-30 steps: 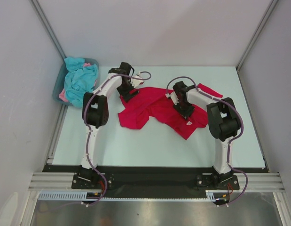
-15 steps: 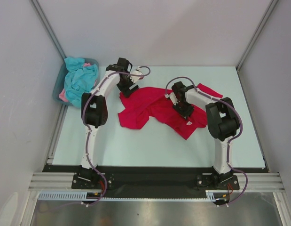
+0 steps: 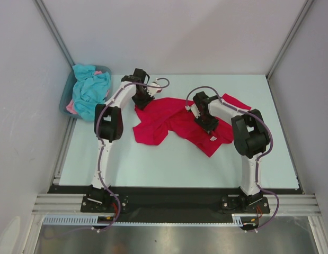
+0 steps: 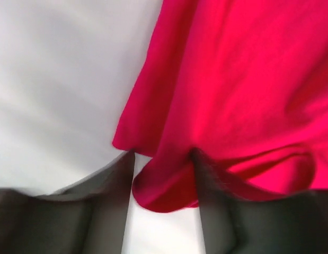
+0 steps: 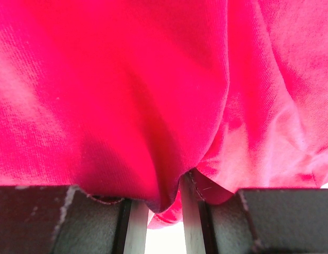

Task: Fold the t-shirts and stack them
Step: Flatten the tshirt out

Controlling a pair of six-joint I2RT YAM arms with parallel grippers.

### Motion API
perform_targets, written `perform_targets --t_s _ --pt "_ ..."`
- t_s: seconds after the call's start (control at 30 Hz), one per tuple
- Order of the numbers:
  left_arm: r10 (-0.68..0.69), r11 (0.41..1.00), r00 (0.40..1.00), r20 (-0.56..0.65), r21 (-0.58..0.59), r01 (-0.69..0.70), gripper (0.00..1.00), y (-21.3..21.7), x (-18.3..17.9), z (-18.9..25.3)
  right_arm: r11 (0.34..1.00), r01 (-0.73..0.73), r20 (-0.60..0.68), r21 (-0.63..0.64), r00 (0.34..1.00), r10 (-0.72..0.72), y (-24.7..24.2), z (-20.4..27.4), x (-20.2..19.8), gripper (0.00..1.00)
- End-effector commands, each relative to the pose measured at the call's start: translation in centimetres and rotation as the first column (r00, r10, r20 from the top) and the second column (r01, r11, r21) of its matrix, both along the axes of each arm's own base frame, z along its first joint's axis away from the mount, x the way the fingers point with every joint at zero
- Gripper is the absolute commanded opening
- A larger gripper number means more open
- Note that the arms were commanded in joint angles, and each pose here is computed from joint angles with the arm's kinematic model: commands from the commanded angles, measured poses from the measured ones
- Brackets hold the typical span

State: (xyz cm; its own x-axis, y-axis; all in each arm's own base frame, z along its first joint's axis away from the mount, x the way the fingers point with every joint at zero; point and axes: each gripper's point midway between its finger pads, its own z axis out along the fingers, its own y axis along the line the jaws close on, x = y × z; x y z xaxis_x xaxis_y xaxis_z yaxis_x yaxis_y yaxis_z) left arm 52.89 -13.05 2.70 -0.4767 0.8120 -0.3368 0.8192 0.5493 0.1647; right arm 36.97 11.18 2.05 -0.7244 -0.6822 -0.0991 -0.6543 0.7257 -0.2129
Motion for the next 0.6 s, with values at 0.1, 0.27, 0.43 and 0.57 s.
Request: perform_targets --t_s 0.1,0.27,0.43,0.57 --pt "0.064 0.997 0.996 0.060 0.032 -0.066 0.00 0.9 1.9 0.4 1.000 0.002 0.036 -0.019 0.999 -0.001 -0.1 -0.5 1.1 0.32" --pt "0.214 0.970 0.897 0.387 0.026 -0.242 0.00 3.1 5.4 9.8 1.000 0.003 0.027 -0.021 1.000 -0.002 -0.2 -0.8 0.6 0.32" --pt "0.132 0.981 0.695 0.706 0.005 -0.192 0.00 2.2 4.6 18.7 1.000 0.009 0.016 -0.023 1.000 -0.009 -0.4 -1.4 0.3 0.32" --pt "-0.067 0.995 0.617 0.784 0.098 -0.017 0.00 -1.1 0.5 21.1 1.000 0.011 0.020 -0.023 1.000 -0.011 -0.2 -1.6 0.6 0.32"
